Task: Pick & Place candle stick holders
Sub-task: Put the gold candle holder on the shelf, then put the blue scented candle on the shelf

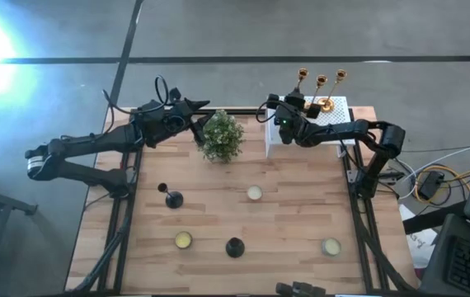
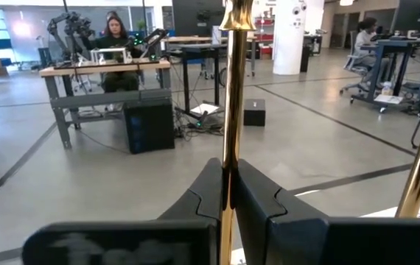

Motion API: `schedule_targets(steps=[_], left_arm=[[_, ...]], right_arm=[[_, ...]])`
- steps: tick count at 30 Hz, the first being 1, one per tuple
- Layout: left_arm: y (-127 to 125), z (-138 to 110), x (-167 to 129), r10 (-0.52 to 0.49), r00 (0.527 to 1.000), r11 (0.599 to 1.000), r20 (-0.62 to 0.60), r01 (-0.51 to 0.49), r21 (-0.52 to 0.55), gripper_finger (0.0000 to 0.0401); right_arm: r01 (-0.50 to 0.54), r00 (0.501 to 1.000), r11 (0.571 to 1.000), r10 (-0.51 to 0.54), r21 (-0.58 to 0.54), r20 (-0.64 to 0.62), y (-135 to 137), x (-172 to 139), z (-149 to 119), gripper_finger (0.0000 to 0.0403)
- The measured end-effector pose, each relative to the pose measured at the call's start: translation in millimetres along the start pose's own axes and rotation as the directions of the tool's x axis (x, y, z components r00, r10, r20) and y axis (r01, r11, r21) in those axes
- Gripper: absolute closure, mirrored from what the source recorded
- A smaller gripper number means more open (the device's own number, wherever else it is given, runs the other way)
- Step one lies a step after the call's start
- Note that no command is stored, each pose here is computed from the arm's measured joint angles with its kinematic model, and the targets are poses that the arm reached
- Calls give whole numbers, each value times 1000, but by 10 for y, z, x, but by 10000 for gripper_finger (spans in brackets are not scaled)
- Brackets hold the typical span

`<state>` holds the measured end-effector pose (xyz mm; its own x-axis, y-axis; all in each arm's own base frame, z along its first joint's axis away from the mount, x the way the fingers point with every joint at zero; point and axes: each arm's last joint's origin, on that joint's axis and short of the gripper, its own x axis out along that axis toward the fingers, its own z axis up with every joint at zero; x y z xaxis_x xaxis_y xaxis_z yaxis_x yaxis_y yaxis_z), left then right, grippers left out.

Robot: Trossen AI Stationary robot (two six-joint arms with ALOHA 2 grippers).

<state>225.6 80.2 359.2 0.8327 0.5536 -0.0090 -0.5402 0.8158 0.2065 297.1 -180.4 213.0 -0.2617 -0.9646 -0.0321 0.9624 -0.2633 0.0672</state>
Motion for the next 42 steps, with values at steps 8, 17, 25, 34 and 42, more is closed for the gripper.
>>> schedule_targets(steps=[8,17,25,34,42], left_arm=[[-3,-14,0,-3,1000,1000,-14,3,4,222],[-2,-12,-1,-3,1000,1000,-12,3,4,222],[-2,-10,-2,-3,1000,1000,-11,3,4,222],[-1,-9,-2,-2,1000,1000,-10,2,6,222],[-1,-7,-2,-2,1000,1000,-10,2,7,222]], right_arm=[[-8,1000,1000,8,-6,-4,-2,8,-9,368],[-8,1000,1000,8,-18,-7,-8,23,-36,279],[-13,1000,1000,13,-9,-6,-6,22,-24,193],[-35,999,999,34,-30,-7,15,-52,-21,138],[-54,999,996,54,-67,-4,30,-158,11,138]])
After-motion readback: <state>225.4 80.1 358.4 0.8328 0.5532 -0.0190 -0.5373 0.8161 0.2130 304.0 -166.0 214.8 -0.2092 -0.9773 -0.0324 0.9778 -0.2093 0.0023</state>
